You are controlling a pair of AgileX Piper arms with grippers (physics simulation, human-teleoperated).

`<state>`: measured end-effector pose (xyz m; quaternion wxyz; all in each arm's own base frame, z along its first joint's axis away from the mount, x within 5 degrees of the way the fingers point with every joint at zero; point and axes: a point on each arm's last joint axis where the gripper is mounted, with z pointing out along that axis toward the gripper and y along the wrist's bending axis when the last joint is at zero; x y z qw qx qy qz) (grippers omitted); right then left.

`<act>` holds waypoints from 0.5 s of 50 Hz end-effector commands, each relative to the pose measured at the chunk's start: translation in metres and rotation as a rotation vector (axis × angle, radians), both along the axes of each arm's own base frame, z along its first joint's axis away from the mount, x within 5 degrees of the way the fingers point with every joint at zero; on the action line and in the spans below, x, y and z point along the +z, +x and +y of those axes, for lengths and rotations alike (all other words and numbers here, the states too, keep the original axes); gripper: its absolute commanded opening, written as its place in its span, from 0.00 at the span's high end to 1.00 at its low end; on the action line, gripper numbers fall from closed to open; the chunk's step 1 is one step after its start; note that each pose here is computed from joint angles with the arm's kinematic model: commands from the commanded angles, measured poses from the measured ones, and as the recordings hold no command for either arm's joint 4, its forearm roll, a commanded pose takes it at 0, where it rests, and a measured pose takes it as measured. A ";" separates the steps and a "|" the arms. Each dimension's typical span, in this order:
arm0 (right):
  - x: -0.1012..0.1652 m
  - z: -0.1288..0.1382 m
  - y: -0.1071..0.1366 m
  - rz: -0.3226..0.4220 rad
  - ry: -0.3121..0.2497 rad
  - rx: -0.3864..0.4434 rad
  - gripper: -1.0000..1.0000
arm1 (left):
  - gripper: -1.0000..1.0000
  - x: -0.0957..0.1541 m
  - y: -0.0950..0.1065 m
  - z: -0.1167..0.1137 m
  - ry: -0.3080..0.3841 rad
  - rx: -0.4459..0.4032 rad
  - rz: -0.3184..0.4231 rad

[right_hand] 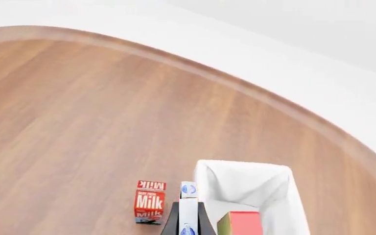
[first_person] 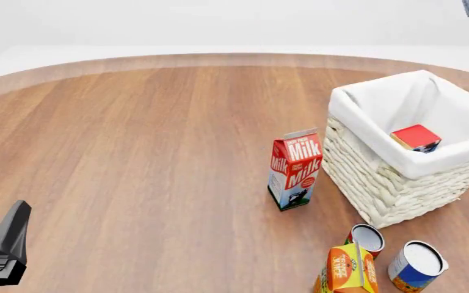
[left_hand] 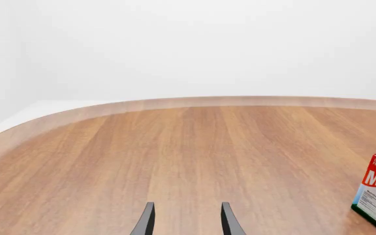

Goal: Pick up the cream cheese box and the butter, and put them in the basket.

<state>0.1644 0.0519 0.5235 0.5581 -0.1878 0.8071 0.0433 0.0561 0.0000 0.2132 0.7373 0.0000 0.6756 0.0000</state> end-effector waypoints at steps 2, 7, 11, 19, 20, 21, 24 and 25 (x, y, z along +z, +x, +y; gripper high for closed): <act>-0.007 -0.011 -0.001 0.009 0.016 -0.067 1.00 | 0.00 0.000 0.000 0.000 0.000 0.000 0.000; -0.014 -0.013 0.005 0.022 0.023 -0.094 1.00 | 0.00 0.000 0.000 0.000 0.000 0.000 0.000; -0.015 -0.014 0.008 0.025 0.029 -0.107 1.00 | 0.00 0.000 0.000 0.000 0.000 0.000 0.000; -0.030 -0.016 0.019 0.048 0.018 -0.123 1.00 | 0.00 0.000 0.000 0.000 0.000 0.000 0.000; -0.032 -0.016 0.020 0.053 0.016 -0.126 1.00 | 0.00 0.000 0.000 0.000 0.000 0.000 0.000; -0.034 -0.016 0.021 0.056 0.016 -0.128 1.00 | 0.00 0.000 0.000 0.000 0.000 0.000 0.000; -0.035 -0.017 0.022 0.060 0.015 -0.134 1.00 | 0.00 0.000 0.000 0.000 0.000 0.000 0.000; -0.033 -0.017 0.021 0.057 0.017 -0.134 1.00 | 0.00 0.000 0.000 0.000 0.000 0.000 0.000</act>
